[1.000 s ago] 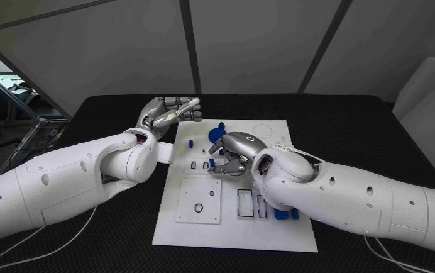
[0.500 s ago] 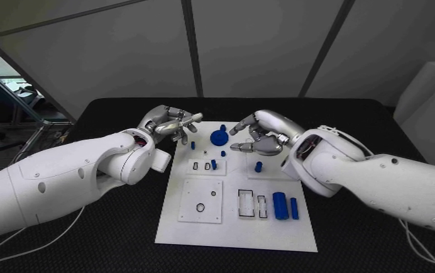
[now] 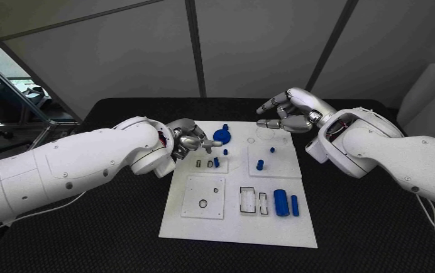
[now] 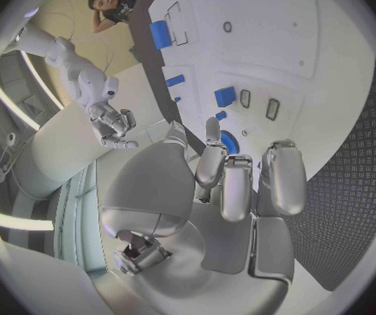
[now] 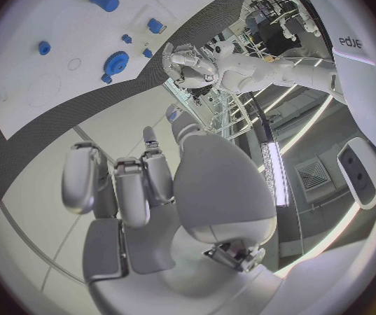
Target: Assemble the parts on the task board
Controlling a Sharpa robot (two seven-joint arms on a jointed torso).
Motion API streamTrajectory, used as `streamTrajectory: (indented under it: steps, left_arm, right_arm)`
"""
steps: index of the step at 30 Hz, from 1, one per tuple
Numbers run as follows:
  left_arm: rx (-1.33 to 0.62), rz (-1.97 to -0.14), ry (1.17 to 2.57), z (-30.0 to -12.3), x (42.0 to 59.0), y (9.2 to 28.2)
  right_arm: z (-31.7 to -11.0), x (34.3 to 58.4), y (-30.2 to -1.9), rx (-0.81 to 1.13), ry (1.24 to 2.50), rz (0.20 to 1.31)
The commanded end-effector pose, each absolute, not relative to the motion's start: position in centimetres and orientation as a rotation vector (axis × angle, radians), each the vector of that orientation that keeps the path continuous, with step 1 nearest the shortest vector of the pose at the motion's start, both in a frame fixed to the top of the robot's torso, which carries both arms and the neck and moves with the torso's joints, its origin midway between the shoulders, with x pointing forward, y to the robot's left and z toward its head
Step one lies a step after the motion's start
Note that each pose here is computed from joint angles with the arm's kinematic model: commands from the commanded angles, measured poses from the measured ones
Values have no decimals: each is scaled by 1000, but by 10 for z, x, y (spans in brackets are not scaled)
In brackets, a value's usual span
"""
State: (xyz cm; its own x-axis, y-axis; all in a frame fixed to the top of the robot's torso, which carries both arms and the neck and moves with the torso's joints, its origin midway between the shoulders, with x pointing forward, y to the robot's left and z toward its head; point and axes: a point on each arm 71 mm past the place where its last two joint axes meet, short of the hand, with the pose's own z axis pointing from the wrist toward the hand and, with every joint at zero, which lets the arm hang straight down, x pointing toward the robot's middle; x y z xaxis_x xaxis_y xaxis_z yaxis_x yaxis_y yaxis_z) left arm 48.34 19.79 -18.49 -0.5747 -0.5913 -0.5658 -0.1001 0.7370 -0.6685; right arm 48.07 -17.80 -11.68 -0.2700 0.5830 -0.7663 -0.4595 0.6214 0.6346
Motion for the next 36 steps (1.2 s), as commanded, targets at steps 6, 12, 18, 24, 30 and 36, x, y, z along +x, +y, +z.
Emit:
streamTrajectory:
  steps: [6,12,18,24,30,36]
  left_arm:
    - [-351,-488,2210,-191,490,184]
    - [-319,-458,2230,-191,493,176]
    - [-301,-448,2245,-192,495,170]
    - [-280,-432,2272,-194,496,166]
    - [-266,-427,2286,-195,497,163]
    - [-259,-421,2295,-196,498,161]
  right_arm:
    - [-117,485,-178,121,1574,968]
    - [-118,486,-179,118,1577,951]
    - [-118,487,-178,117,1580,944]
    - [-119,488,-177,115,1586,941]
    - [-119,489,-176,115,1590,940]
    - [-120,489,-176,115,1593,938]
